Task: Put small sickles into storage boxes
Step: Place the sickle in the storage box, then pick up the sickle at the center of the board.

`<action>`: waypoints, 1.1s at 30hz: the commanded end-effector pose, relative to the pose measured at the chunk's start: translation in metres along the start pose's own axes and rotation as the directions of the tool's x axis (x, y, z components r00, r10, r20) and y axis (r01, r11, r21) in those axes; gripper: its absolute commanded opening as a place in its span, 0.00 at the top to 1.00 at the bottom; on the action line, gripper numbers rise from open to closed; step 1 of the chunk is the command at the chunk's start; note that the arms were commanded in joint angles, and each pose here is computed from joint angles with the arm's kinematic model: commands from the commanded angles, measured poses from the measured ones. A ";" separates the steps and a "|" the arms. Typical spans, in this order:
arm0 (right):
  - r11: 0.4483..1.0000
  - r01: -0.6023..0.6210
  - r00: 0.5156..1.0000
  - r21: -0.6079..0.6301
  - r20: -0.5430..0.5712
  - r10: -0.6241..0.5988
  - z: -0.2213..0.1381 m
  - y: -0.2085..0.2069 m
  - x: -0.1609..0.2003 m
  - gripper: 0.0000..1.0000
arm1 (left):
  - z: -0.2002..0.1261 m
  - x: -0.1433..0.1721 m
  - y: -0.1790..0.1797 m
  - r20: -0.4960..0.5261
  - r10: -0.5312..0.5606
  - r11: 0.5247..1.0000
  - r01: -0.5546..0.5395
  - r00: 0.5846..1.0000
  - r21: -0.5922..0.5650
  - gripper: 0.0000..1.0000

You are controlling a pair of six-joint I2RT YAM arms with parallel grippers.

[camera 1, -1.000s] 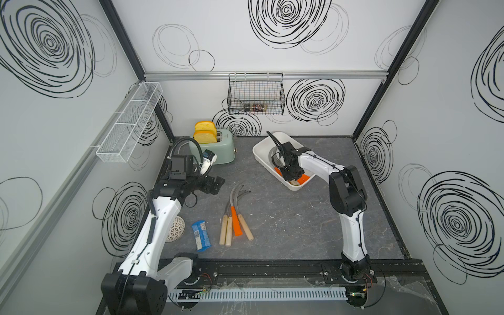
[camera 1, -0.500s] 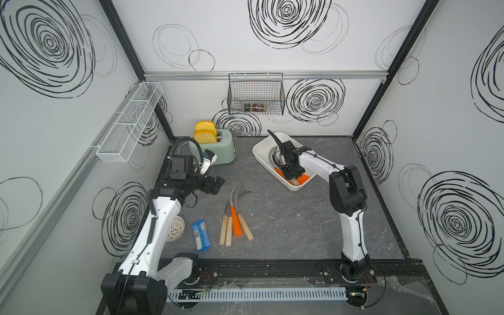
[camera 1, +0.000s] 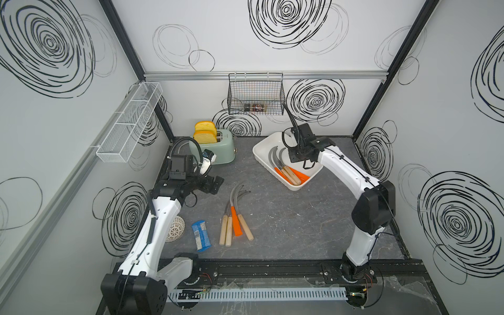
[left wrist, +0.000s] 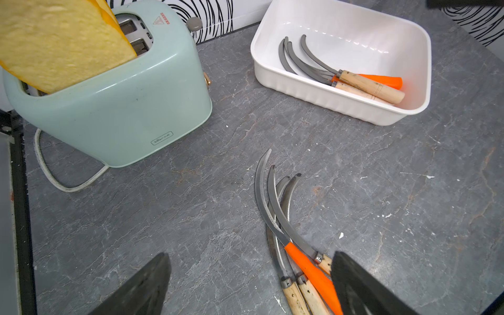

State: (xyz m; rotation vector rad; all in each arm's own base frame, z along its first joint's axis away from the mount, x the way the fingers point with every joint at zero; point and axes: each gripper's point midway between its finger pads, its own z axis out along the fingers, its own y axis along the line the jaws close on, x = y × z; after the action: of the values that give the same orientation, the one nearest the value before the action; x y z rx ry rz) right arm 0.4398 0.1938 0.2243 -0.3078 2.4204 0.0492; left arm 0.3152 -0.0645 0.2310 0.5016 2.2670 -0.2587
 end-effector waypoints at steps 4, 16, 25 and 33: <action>0.987 0.044 0.999 -0.158 0.017 -0.042 -0.031 0.063 0.030 0.62 | -0.008 -0.009 0.007 0.030 -0.002 0.998 0.004 1.000 -0.055 0.04; 0.877 0.076 0.995 -0.475 -0.017 -0.095 -0.084 0.177 0.155 0.62 | -0.007 -0.003 0.019 0.064 -0.063 0.989 0.070 0.996 -0.127 0.04; 0.863 0.080 0.979 -0.500 -0.123 -0.162 -0.081 0.223 0.219 0.62 | -0.004 0.007 0.022 0.046 -0.095 0.987 0.100 0.994 -0.126 0.04; 0.860 0.146 0.953 -0.489 -0.163 -0.254 -0.073 0.255 0.244 0.63 | -0.013 0.008 0.011 0.056 -0.083 0.992 0.087 0.995 -0.087 0.04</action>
State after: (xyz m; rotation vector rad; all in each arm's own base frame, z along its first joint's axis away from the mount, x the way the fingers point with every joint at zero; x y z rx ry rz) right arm 0.1541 0.3701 0.1000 -0.8520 2.5755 0.5417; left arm 0.3109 -0.0447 0.2252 0.3373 2.2773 -0.1841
